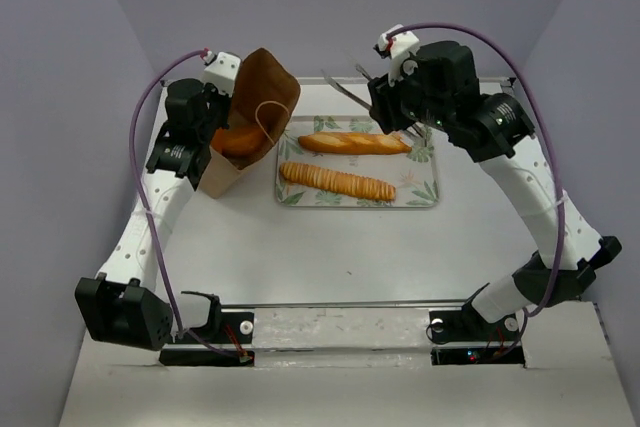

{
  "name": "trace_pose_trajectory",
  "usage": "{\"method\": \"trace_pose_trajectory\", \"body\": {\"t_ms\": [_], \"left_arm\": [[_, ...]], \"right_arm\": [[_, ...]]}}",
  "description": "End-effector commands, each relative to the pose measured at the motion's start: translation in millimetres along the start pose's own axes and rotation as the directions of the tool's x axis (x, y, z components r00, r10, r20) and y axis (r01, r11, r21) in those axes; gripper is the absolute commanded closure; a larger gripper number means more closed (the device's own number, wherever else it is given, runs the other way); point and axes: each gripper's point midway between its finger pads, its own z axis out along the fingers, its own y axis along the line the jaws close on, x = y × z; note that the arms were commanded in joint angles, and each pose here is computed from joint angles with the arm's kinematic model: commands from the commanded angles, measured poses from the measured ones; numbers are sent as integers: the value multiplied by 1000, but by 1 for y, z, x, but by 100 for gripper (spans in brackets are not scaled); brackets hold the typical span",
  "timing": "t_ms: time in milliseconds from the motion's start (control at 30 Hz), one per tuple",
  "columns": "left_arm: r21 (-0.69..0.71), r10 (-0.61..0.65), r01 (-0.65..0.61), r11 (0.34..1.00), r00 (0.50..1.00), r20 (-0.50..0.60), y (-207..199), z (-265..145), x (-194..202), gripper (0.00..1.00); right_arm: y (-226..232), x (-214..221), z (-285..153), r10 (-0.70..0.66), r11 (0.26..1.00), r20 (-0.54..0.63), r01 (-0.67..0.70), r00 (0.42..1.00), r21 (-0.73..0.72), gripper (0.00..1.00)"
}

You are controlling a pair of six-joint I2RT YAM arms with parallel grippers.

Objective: Take the fake bread out of the paper bag

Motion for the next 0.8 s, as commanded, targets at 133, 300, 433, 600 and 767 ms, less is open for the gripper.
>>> {"method": "trace_pose_trajectory", "body": {"t_ms": [133,300,433,600,767], "left_arm": [[80,100,-103,991,994,47,-44,-22,0,100],[75,84,-85,994,996,20,-50,-24,10,100],[89,79,-81,993,997,21,-55,-28,12,100],[66,60,-62,996,998,22,-52,-32,13,100],[61,118,-125,990,987,110,-53,-49,-1,100]], "right_arm": [[34,-38,1,36,984,149,-9,988,-179,49],[75,-18,17,64,939,112,-22,992,-343,49],[85,-18,25,82,919,126,-26,989,-394,49],[93,-21,42,92,905,126,-30,988,-425,49],[92,-17,50,88,910,104,-38,991,-412,49]]}}
